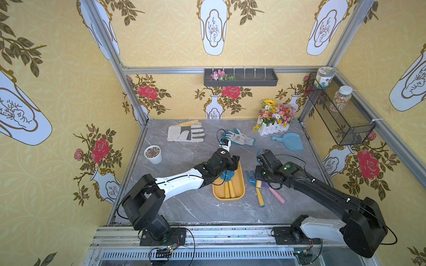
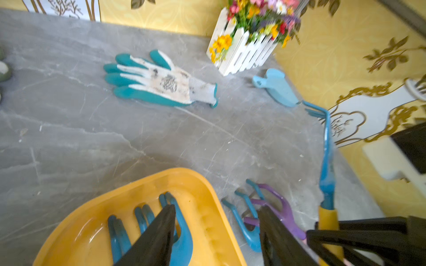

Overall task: Put the rake into the storage box
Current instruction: Pick up the rake at the center of the board, then place the rake in the storage box.

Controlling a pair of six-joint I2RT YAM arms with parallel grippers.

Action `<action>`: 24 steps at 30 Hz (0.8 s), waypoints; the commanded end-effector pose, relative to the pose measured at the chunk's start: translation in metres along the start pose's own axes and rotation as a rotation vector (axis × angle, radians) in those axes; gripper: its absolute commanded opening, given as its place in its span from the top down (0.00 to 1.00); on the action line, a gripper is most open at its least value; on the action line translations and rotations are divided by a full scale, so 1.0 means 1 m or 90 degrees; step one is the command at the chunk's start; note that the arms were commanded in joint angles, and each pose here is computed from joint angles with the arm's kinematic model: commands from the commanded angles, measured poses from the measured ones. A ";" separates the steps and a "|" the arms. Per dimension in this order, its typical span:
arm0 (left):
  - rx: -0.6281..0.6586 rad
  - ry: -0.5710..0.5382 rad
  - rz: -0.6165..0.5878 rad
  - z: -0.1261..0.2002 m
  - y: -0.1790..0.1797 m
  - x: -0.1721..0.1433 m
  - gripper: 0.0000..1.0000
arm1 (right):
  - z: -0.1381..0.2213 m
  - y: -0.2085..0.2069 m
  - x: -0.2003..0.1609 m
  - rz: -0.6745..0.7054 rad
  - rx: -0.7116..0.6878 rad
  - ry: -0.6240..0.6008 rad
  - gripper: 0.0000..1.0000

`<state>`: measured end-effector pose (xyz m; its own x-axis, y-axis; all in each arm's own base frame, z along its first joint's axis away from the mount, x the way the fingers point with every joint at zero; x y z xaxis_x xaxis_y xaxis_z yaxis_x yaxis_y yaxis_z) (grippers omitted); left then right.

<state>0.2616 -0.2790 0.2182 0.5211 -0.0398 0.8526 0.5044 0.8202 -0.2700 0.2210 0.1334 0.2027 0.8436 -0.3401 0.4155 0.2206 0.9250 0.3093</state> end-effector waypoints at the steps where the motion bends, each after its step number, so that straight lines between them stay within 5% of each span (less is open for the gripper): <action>1: -0.073 -0.034 0.046 0.002 0.000 0.015 0.38 | 0.003 0.025 0.015 0.026 0.120 -0.036 1.00; 8: -0.154 -0.048 0.079 0.005 0.000 0.021 0.36 | 0.014 0.049 0.032 0.094 0.287 -0.065 1.00; 18: -0.220 -0.050 0.082 0.008 -0.001 0.027 0.35 | 0.014 0.055 0.037 0.108 0.534 0.047 1.00; 24: -0.233 -0.039 0.085 0.004 -0.002 0.023 0.35 | 0.016 0.060 0.038 0.130 0.582 0.090 1.00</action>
<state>0.2697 -0.2769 0.2411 0.5618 0.0942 0.8219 0.6363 0.5858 -0.5020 0.2586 0.1684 0.2376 0.8994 -0.1547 0.4089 -0.2657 0.5494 0.7922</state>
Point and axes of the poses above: each gripper's point midway between its finger pads, its own z axis back along the fingers, its own y axis along the line the jaws close on, x = y × z, the point moved 10 cm from there along z, back along the fingers, and after that the axes turned 9 degrees about -z, right-handed, at the moved point
